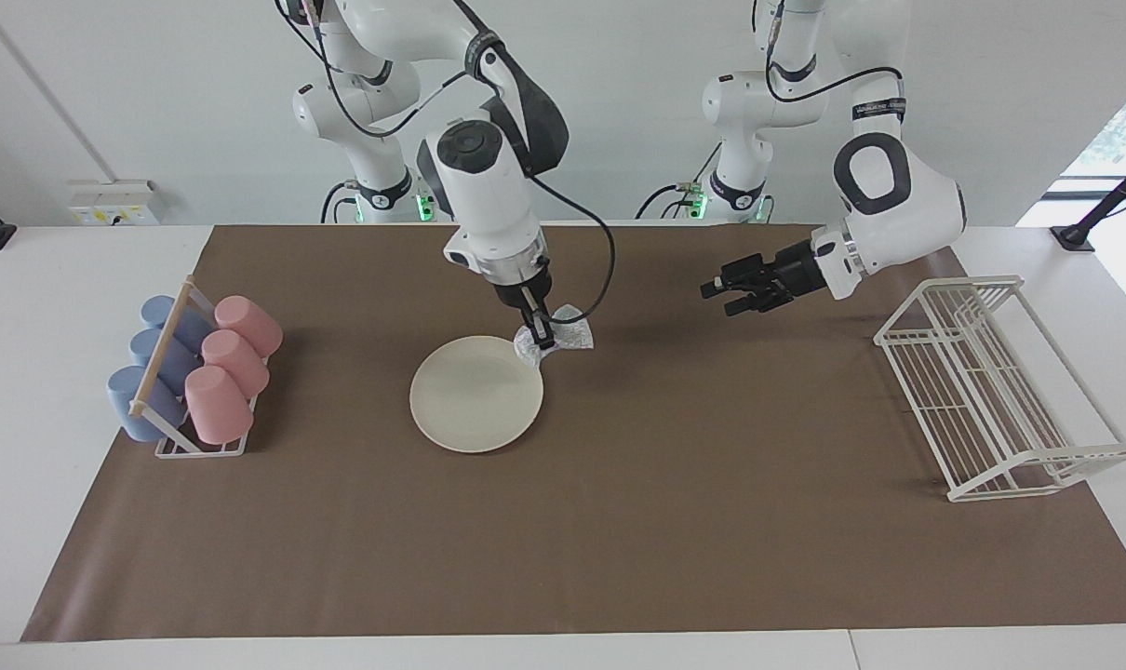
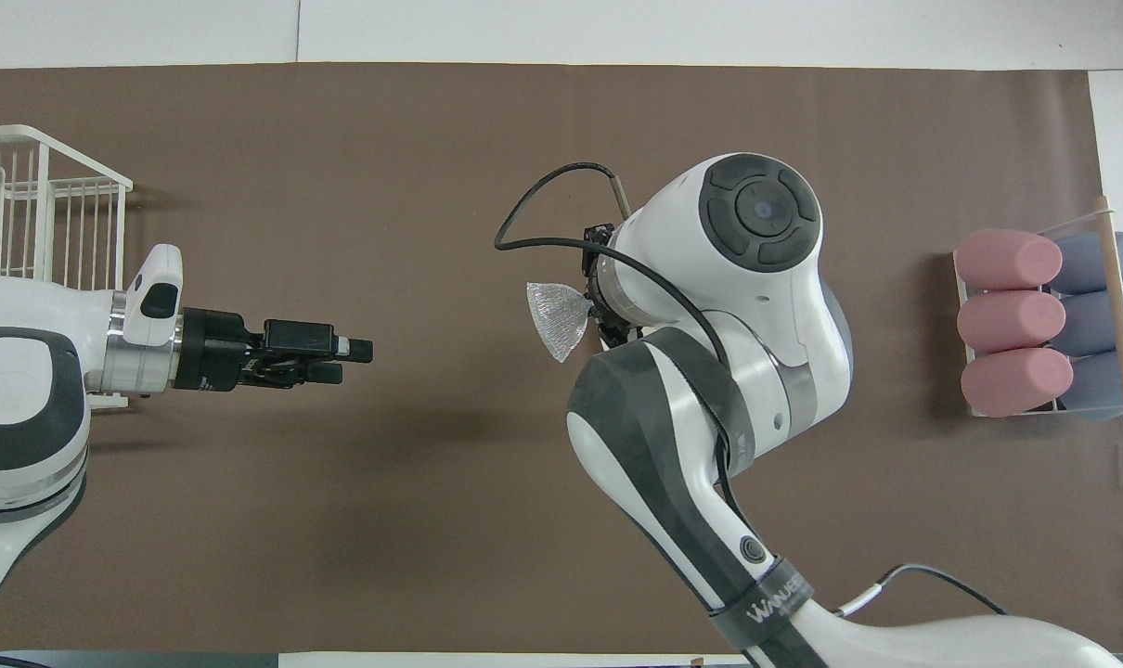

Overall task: Wipe plate with sponge
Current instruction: 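Lift the scrubber off the plate toward the left gripper, then grasp the scrubber with the left gripper while the right gripper releases, then retract the right gripper to rest while the left gripper holds scrubber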

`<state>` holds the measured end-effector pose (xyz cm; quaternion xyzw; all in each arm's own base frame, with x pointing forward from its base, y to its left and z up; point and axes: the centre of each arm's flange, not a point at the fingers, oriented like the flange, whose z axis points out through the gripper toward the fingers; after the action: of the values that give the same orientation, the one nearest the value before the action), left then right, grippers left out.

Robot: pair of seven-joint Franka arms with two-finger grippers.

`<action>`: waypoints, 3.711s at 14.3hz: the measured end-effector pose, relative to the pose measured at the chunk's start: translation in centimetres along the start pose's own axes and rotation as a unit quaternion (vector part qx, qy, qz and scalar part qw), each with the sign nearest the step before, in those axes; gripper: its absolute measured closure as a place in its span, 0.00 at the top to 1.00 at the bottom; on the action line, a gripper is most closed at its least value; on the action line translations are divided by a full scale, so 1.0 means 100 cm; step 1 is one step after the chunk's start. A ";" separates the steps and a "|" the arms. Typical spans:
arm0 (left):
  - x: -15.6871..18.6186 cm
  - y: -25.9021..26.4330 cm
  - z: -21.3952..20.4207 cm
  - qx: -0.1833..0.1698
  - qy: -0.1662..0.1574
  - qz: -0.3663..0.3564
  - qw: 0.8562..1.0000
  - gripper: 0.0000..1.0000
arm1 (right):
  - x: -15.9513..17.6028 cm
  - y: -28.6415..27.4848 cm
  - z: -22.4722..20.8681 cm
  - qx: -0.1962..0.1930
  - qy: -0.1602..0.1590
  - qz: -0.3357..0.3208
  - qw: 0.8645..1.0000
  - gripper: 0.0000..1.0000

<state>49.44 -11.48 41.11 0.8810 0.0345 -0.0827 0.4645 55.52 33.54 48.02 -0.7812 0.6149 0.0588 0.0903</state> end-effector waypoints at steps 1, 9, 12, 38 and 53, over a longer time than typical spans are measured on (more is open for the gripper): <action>-0.002 0.006 0.002 -0.026 -0.005 -0.002 1.000 1.00 | -0.013 0.005 -0.012 -0.008 -0.001 0.003 1.000 0.12; -0.015 0.056 0.032 -0.171 -0.034 -0.007 0.985 1.00 | -0.062 0.039 -0.052 -0.029 0.004 0.011 1.000 0.12; -0.022 0.069 0.051 -0.176 -0.048 -0.001 0.983 1.00 | -0.060 0.037 -0.052 -0.024 0.003 0.014 1.000 0.12; -0.037 0.088 0.098 -0.179 -0.039 -0.008 0.983 0.06 | -0.050 0.030 -0.057 -0.004 0.002 -0.064 0.998 0.72; -0.019 0.031 0.059 -0.028 -0.012 -0.039 0.999 0.06 | 0.234 0.043 -0.145 -0.008 0.011 -0.515 0.857 1.00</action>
<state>47.29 -18.11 40.68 0.8647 0.0658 -0.1103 0.4856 56.60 7.27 57.19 -0.9876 0.1254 0.0000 0.0950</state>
